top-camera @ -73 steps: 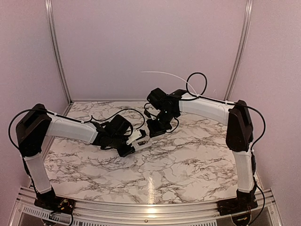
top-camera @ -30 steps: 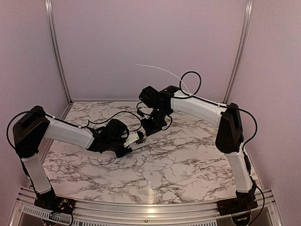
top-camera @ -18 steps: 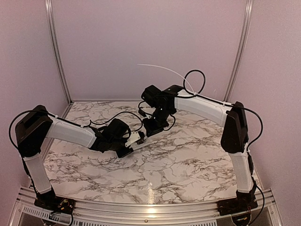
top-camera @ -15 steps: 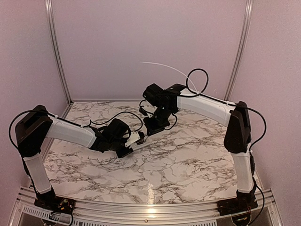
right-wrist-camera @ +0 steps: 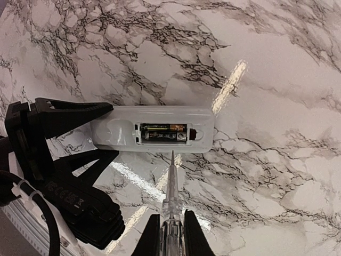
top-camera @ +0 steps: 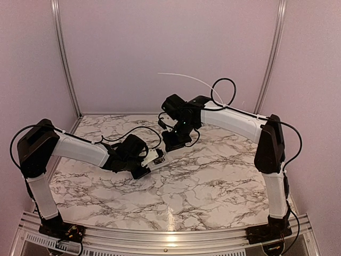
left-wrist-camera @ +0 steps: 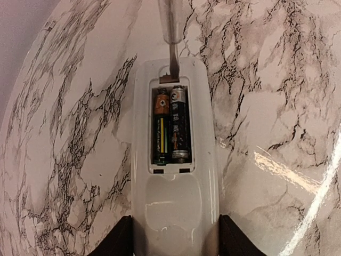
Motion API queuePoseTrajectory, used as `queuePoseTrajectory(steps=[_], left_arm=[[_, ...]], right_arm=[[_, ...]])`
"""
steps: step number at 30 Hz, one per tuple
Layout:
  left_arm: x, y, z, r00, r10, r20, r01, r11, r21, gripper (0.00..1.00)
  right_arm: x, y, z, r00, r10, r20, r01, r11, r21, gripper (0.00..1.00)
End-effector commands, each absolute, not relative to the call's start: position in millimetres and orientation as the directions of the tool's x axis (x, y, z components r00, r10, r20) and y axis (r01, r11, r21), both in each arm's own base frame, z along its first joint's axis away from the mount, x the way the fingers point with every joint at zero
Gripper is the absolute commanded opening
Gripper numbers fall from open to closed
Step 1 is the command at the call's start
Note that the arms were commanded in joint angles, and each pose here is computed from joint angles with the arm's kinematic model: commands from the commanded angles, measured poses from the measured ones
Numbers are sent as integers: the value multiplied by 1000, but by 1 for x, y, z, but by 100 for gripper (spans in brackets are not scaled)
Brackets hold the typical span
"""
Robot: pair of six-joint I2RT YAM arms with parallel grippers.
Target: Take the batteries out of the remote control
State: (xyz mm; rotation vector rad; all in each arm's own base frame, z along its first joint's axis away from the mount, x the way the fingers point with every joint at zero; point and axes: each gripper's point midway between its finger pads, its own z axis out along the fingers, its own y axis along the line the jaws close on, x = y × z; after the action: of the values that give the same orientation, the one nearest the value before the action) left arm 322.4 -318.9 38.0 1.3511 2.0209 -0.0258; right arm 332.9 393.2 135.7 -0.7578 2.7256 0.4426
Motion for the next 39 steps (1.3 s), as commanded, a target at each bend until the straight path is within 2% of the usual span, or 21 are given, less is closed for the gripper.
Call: queuePoseTrajectory(steps=[1,28,39], left_arm=[[323,-325,43,-230,792,-565,824,468,321,6],[323,-326,53,-222,767,-602,813,486,321,6],[322,-327,57,-217,765,-606,813,485,321,5]], right_arm=[[346,397,131,-833,-418,-363,-510,835,208,0],[349,393,99,-856,-409,-316,-476,862,173,0],[356,391,103,-853,-403,-333,-466,874,136,0]])
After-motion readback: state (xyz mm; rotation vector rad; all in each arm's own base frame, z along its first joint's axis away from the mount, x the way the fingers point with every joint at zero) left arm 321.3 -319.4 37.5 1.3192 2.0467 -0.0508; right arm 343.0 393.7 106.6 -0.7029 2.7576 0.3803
